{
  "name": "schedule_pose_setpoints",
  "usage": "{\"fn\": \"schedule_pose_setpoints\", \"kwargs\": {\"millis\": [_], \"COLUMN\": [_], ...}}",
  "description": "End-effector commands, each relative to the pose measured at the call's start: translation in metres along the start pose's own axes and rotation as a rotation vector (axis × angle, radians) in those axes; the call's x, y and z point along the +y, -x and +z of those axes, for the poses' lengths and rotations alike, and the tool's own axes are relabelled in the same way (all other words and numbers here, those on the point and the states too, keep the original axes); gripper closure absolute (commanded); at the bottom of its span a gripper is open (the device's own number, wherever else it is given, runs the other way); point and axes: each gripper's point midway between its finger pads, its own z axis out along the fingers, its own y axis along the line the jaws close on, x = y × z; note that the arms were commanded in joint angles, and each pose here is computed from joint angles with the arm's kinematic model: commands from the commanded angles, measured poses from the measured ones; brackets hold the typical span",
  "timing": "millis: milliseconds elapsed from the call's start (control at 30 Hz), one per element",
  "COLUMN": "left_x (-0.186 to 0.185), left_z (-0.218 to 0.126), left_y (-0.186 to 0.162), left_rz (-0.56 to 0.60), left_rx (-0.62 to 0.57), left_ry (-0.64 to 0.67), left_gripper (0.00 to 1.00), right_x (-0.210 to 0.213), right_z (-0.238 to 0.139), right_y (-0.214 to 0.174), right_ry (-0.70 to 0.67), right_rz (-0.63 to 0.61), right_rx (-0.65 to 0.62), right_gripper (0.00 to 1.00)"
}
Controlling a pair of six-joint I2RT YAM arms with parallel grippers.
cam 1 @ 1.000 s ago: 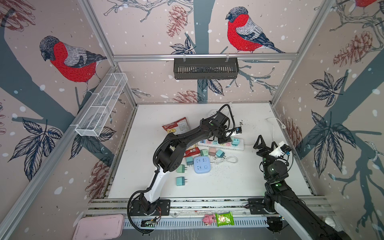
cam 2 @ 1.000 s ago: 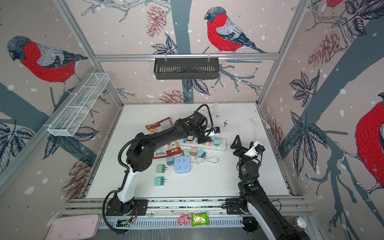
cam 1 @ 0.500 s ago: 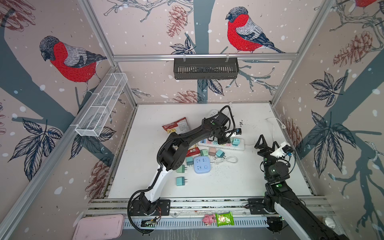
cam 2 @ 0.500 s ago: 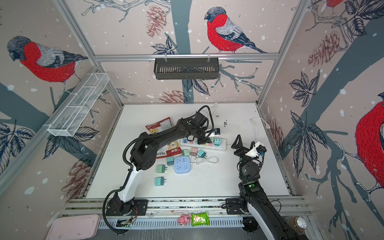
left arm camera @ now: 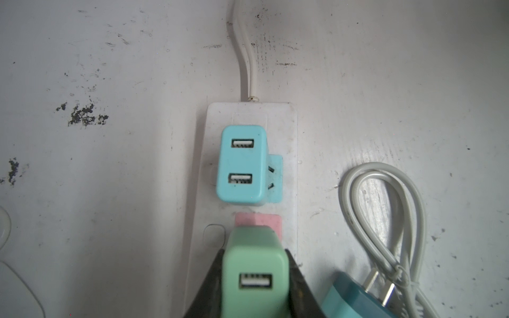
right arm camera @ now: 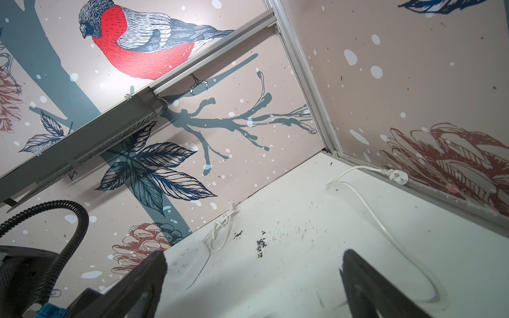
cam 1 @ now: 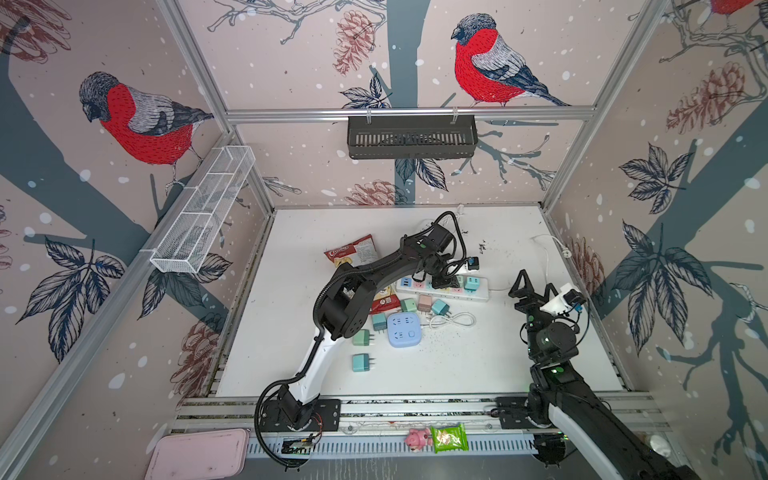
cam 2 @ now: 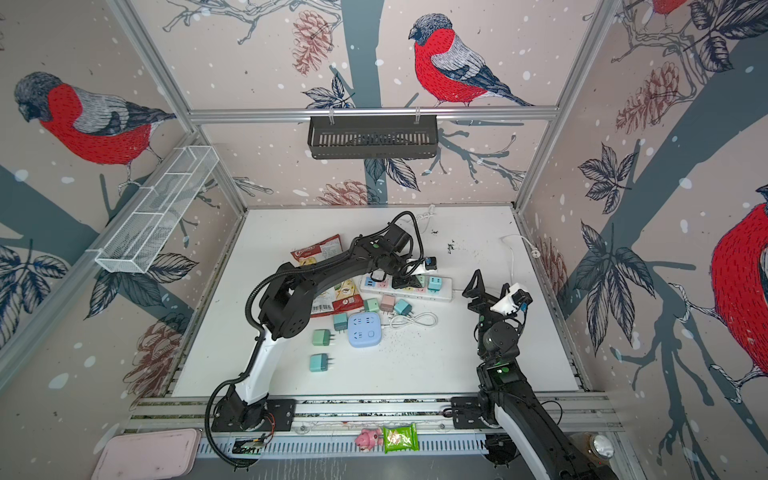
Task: Insert the plug
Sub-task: 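Lower and press the green charger into the socket with the left gripper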
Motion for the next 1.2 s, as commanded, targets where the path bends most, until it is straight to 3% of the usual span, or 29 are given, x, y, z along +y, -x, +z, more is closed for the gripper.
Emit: {"fn": "schedule_pose_setpoints", "kwargs": {"millis": [0,867,1167], "left_x": [-0.004,-0.001,0.004], "left_z": [-0.002,0.003,0.010], "left_y": [0.006,0.015,0.006], "left_rz": [0.039,0.053,0.040], "left_rx": [-0.038,-0.087,-0.046], "left_ry": [-0.023,-0.023,-0.006], "left_gripper": [1.00,1.00,1.00], "right_x": [-0.021,-0.021,-0.022], "right_z": [-0.011,-0.011,-0.011], "right_y": [-0.030,-0.030,-0.030], "right_ry": [-0.035,-0.034,-0.035], "right_rz": [-0.019,-0.018,-0.019], "right_rx": [0.055,0.056,0.057], "right_gripper": [0.00,0.00,0.01]}}
